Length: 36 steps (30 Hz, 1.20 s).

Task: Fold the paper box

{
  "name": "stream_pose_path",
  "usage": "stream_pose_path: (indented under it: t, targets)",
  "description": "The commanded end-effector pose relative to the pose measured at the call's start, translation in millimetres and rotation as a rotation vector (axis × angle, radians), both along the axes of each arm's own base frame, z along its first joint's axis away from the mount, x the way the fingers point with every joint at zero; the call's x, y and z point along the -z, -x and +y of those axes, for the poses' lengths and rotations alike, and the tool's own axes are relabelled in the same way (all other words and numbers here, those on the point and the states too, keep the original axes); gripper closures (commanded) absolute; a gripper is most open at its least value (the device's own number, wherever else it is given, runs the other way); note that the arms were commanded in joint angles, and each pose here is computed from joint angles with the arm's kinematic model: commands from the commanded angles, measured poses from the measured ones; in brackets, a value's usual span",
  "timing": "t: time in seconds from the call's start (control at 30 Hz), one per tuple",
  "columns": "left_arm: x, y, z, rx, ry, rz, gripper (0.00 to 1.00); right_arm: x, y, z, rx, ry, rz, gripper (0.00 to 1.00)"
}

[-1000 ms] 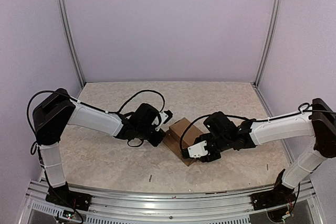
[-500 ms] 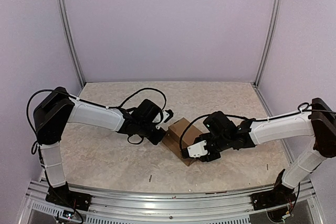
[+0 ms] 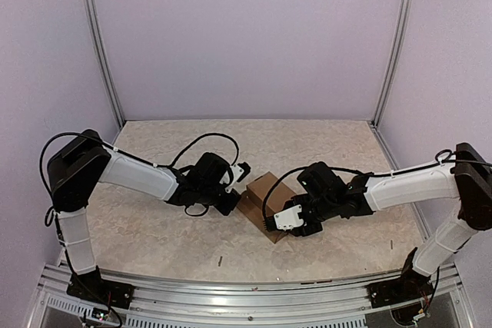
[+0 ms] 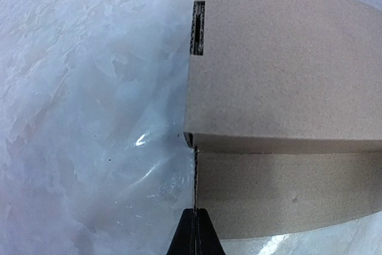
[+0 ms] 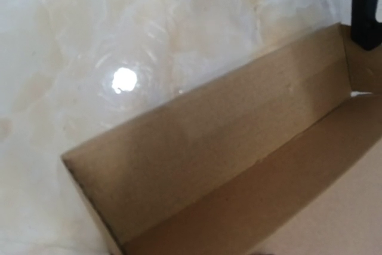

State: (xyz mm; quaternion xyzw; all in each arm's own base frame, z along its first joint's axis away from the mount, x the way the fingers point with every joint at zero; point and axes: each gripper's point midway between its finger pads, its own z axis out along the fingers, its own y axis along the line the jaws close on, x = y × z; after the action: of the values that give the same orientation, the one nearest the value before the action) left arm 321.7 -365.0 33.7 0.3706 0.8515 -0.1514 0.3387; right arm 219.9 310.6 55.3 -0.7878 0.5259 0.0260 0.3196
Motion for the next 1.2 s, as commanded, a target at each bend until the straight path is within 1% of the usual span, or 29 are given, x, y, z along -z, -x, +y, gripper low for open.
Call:
stream_pose_path:
  t: [0.0, 0.33, 0.53, 0.83, 1.03, 1.17]
  targets:
    - [20, 15, 2, 0.018, 0.041, 0.029, 1.00, 43, 24, -28, 0.006, 0.138, 0.141, 0.52]
    - [18, 10, -3, 0.003, 0.109, 0.073, 1.00, 45, 25, -28, 0.006, 0.145, 0.145, 0.52]
    - [13, 7, -7, 0.006, 0.094, 0.088, 1.00, 47, 25, -28, 0.009, 0.149, 0.157, 0.53]
    - [5, 7, -10, 0.010, 0.031, 0.021, 1.00, 48, 24, -27, 0.019, 0.150, 0.160, 0.55]
    - [3, 5, -9, -0.016, -0.009, -0.033, 1.00, 49, 23, -29, 0.024, 0.155, 0.155, 0.55]
    - [5, 6, -7, -0.021, -0.016, -0.041, 1.00, 48, 23, -30, 0.021, 0.155, 0.149, 0.55]
